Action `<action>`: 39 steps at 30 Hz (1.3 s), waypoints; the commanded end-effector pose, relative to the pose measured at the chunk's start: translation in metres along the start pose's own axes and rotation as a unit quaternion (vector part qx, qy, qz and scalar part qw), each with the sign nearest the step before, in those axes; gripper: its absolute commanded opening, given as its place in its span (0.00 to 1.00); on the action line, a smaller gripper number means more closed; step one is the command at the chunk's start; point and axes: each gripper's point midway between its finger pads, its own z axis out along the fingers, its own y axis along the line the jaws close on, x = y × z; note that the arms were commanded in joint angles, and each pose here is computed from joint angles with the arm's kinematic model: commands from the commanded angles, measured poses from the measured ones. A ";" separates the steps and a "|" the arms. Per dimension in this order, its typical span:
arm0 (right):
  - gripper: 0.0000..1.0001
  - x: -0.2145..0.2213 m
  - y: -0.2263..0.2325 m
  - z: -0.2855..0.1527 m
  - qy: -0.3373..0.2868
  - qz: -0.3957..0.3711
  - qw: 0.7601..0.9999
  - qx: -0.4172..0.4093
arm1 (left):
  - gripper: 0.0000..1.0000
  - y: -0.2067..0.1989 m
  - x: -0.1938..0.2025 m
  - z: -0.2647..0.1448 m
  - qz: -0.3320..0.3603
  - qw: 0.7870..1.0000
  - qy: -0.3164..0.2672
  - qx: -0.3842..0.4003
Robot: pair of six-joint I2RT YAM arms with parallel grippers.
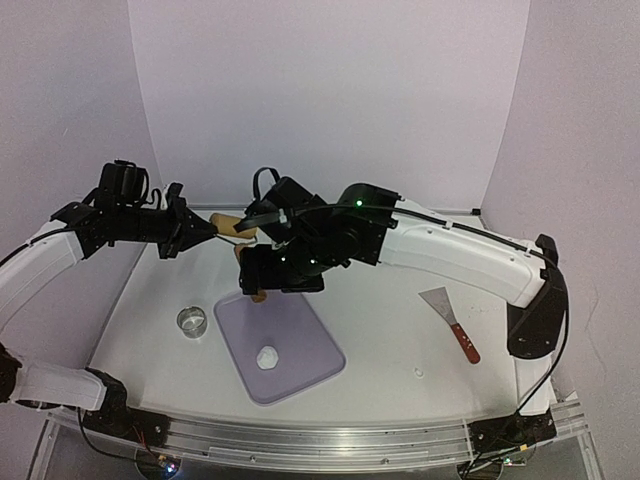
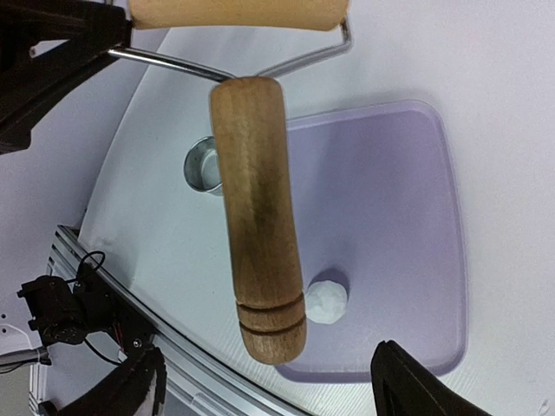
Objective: Roll out the dumpling wrappers from the dough
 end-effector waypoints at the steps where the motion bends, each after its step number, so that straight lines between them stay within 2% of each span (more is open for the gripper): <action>1: 0.91 -0.036 0.001 -0.048 -0.093 0.059 0.993 -0.030 | 0.00 -0.039 -0.015 -0.026 0.026 0.997 -0.053 0.042; 4: 0.97 -0.052 0.009 -0.059 -0.157 0.141 0.972 -0.105 | 0.00 -0.047 -0.020 -0.034 0.023 0.996 -0.072 0.054; 6: 0.98 -0.065 0.007 -0.079 -0.211 0.225 0.933 -0.184 | 0.00 -0.054 -0.023 -0.038 0.015 0.994 -0.081 0.066; 8: 0.98 -0.072 0.001 -0.088 -0.254 0.312 0.877 -0.264 | 0.00 -0.061 -0.026 -0.042 0.005 0.993 -0.092 0.078; 10: 0.98 -0.075 -0.001 -0.090 -0.266 0.347 0.849 -0.298 | 0.00 -0.069 -0.030 -0.048 -0.003 0.990 -0.106 0.092; 14: 0.98 -0.081 0.018 -0.089 -0.260 0.343 0.835 -0.342 | 0.00 -0.085 -0.037 -0.060 -0.017 0.985 -0.125 0.117; 19: 0.98 -0.094 0.033 -0.095 -0.274 0.362 0.794 -0.404 | 0.00 -0.102 -0.041 -0.074 -0.036 0.978 -0.141 0.147; 23: 0.98 -0.098 0.036 -0.099 -0.282 0.363 0.784 -0.417 | 0.00 -0.116 -0.042 -0.092 -0.043 0.972 -0.159 0.170; 35: 0.98 -0.100 0.020 -0.111 -0.309 0.365 0.779 -0.406 | 0.00 -0.141 -0.039 -0.128 -0.024 0.965 -0.187 0.185; 39: 0.98 -0.099 0.021 -0.105 -0.299 0.368 0.781 -0.407 | 0.00 -0.147 -0.038 -0.129 -0.017 0.965 -0.180 0.192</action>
